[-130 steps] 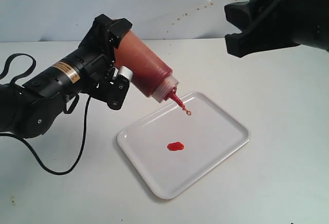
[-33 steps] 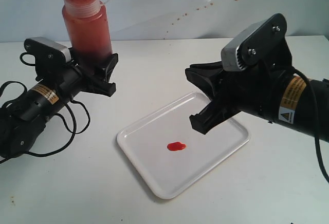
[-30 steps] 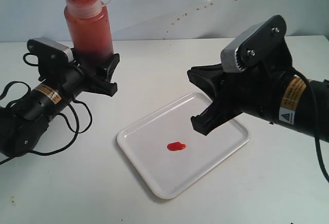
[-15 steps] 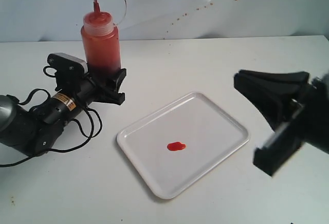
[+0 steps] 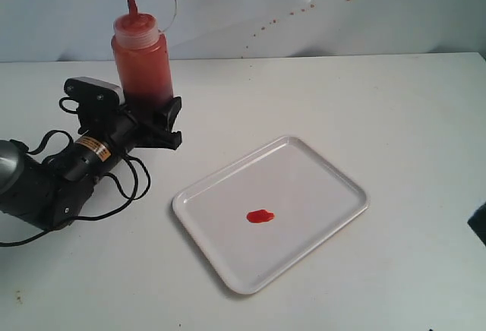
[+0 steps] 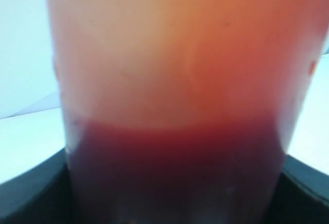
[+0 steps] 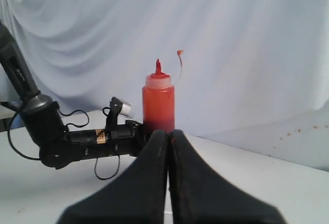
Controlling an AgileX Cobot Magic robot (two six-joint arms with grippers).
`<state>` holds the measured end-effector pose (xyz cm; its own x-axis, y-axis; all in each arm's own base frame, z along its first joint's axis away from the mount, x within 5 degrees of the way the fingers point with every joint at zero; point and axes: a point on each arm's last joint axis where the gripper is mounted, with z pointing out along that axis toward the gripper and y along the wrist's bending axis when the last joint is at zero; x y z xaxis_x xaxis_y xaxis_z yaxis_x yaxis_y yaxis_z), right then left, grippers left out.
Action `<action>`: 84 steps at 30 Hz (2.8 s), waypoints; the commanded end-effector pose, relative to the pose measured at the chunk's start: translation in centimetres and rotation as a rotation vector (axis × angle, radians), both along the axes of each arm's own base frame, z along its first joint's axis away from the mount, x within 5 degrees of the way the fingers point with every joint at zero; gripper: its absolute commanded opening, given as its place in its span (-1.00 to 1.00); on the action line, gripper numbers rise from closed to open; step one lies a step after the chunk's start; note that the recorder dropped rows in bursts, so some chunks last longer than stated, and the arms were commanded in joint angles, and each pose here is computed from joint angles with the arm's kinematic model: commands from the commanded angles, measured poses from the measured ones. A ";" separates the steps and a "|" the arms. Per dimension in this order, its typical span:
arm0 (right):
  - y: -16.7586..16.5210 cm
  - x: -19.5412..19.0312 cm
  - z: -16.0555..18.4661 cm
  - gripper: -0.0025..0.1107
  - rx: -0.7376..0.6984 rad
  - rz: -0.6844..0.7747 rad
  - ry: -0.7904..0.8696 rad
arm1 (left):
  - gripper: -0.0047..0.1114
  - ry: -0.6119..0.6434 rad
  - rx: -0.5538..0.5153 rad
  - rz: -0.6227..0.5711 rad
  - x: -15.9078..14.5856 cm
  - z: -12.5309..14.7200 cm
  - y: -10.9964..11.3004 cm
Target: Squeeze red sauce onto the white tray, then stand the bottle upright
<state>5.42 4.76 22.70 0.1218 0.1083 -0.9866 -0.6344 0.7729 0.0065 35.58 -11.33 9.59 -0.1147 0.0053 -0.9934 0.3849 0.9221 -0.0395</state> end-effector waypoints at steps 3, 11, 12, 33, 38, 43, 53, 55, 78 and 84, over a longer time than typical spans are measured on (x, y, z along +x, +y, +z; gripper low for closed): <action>-1.6 -0.2 -1.7 -0.96 -0.062 -0.135 0.122 | -0.92 -0.054 -0.077 0.014 0.3 1.0 0.0; -1.8 -0.3 -1.9 -0.96 0.028 -0.138 0.192 | -0.92 -0.054 -0.077 0.014 0.3 1.0 0.0; -1.8 -0.3 -1.9 -0.96 0.039 -0.137 0.200 | -0.92 -0.054 -0.077 0.014 0.3 1.0 0.0; -1.7 -0.4 -1.9 -0.96 0.299 -0.096 0.385 | -0.92 -0.054 -0.076 0.014 0.3 1.0 0.0; -1.7 -0.4 -1.9 -0.96 0.299 -0.096 0.385 | -0.92 -0.055 -0.075 0.014 0.3 1.0 0.0; -1.7 -0.4 -1.9 -0.96 0.299 -0.096 0.385 | -0.92 -0.055 -0.075 0.014 0.3 1.0 0.0; -1.7 -0.4 -1.9 -0.96 0.299 -0.096 0.385 | -0.92 -0.054 -0.076 0.014 0.3 1.0 0.0; -1.7 -0.4 -1.9 -0.96 0.299 -0.096 0.385 | -0.92 -0.054 -0.076 0.014 0.3 1.0 0.0; -1.7 -0.4 -1.9 -0.96 0.299 -0.096 0.385 | -0.92 0.066 -0.104 -0.052 0.1 -2.9 -0.6; -1.7 -0.4 -1.9 -0.96 0.302 -0.095 0.387 | -0.92 0.058 -0.077 -0.162 0.5 -3.7 -1.7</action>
